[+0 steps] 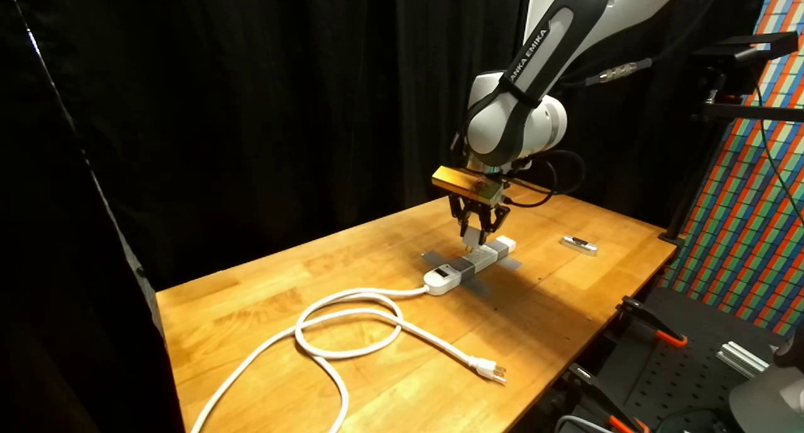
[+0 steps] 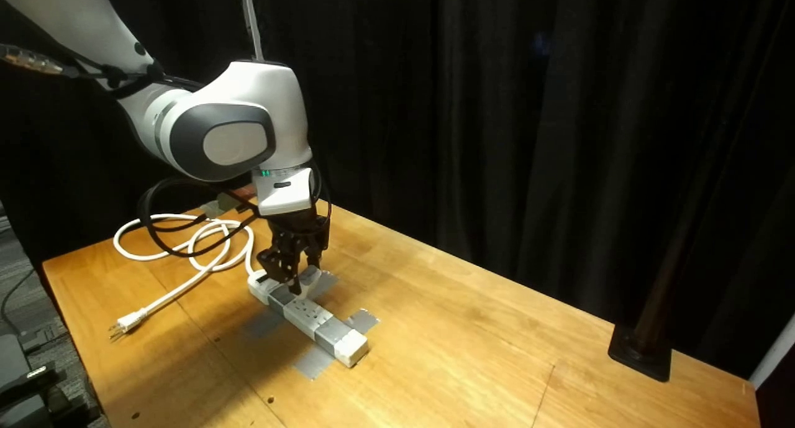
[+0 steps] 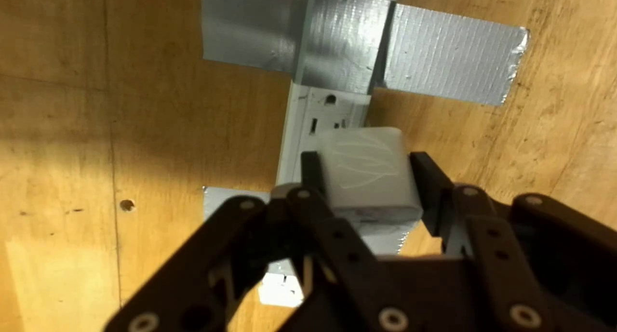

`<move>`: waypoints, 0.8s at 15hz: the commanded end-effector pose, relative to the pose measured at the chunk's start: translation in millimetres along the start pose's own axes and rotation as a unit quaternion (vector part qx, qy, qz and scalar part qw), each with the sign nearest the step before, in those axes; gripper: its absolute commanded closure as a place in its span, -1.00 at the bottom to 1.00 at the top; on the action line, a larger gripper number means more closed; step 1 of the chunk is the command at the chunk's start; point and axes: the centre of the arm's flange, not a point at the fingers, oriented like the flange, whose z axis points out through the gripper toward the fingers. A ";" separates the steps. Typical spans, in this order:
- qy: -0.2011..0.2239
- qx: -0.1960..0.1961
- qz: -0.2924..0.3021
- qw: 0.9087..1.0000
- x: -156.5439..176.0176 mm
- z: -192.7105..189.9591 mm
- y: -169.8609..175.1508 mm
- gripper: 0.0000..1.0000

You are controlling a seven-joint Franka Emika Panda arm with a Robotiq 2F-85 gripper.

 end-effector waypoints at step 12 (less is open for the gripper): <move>0.006 -0.018 0.037 0.999 5.2 10.4 4.8 0.55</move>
